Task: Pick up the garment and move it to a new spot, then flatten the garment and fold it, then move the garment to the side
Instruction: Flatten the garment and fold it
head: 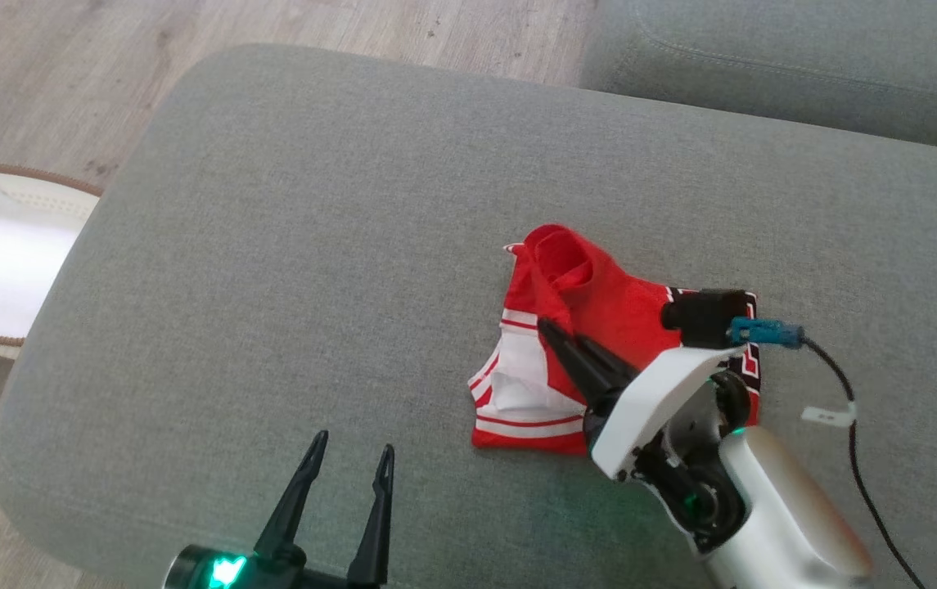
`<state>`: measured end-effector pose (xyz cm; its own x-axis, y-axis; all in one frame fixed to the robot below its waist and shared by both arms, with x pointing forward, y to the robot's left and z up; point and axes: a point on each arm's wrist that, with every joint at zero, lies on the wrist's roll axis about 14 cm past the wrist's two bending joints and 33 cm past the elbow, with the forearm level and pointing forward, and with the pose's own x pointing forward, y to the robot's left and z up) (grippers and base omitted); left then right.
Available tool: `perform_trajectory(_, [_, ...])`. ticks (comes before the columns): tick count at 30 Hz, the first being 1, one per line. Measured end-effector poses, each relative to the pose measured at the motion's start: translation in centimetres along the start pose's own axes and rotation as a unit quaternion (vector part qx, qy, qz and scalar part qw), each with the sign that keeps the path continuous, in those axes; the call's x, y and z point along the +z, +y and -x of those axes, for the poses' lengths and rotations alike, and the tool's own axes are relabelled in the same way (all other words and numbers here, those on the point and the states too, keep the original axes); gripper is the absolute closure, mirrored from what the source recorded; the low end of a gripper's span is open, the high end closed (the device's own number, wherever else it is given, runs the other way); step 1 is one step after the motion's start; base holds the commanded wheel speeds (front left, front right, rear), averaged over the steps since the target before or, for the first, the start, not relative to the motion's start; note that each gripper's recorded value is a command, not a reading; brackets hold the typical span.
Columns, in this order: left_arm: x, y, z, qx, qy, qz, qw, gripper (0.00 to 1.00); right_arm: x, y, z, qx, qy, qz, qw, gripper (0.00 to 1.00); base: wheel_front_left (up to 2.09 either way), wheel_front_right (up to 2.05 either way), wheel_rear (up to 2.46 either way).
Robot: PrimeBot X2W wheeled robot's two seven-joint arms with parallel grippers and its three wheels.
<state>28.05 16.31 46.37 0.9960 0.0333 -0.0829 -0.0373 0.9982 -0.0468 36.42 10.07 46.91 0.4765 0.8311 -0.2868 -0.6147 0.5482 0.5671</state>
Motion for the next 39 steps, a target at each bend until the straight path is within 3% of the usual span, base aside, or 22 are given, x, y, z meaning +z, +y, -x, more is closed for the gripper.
perform_trajectory(4, [0.0,-0.1,0.0,0.0,0.001,0.004,1.0,0.0,-1.4,0.1,-0.5,0.004,0.018,-0.003,1.0,1.0,0.0,0.0,0.0])
perform_trajectory(5, [0.0,0.0,0.0,0.001,0.001,0.004,1.0,0.0,-1.5,0.1,-0.6,0.005,0.018,-0.005,1.0,0.89,0.0,0.0,0.0])
perform_trajectory(6, [0.0,0.0,0.0,0.002,0.001,0.005,1.0,0.0,-1.6,0.1,-0.7,0.005,0.016,-0.007,1.0,0.63,0.0,0.0,0.0])
perform_trajectory(7, [0.0,0.0,0.0,0.002,0.001,0.005,1.0,0.0,-1.6,0.1,-0.7,0.005,0.016,-0.007,1.0,0.2,0.0,0.0,0.0])
perform_trajectory(8, [0.0,0.0,-0.1,0.002,0.0,0.006,1.0,0.0,-1.6,0.0,-0.7,0.004,0.012,-0.01,1.0,0.0,0.0,0.0,0.0])
perform_trajectory(14, [0.2,0.1,-0.1,0.003,-0.005,0.006,1.0,0.0,0.2,0.3,-0.6,0.009,-0.046,-0.021,0.999,0.0,0.0,0.0,0.0])
perform_trajectory(17, [0.4,0.1,-0.1,0.001,-0.01,0.0,1.0,0.0,2.8,-0.1,0.1,-0.001,-0.107,-0.014,0.994,0.0,0.0,0.0,0.0])
perform_trajectory(22, [0.8,0.5,0.3,0.011,-0.02,0.003,1.0,0.0,7.5,-2.8,4.8,-0.064,-0.22,0.091,0.969,0.0,0.0,0.0,0.0])
perform_trajectory(27, [0.6,1.4,0.8,0.039,-0.019,0.007,0.999,0.0,6.1,-6.9,10.4,-0.149,-0.25,0.139,0.947,0.0,0.0,0.0,0.0])
perform_trajectory(30, [1.9,1.9,0.6,0.051,-0.042,0.004,0.998,0.0,5.5,-7.7,13.0,-0.179,-0.274,0.137,0.935,0.0,0.0,0.0,0.0])
perform_trajectory(39, [3.3,1.0,1.7,0.04,-0.072,-0.005,0.997,0.0,1.3,-8.7,17.8,-0.249,-0.264,0.136,0.922,0.0,0.0,0.0,0.0])
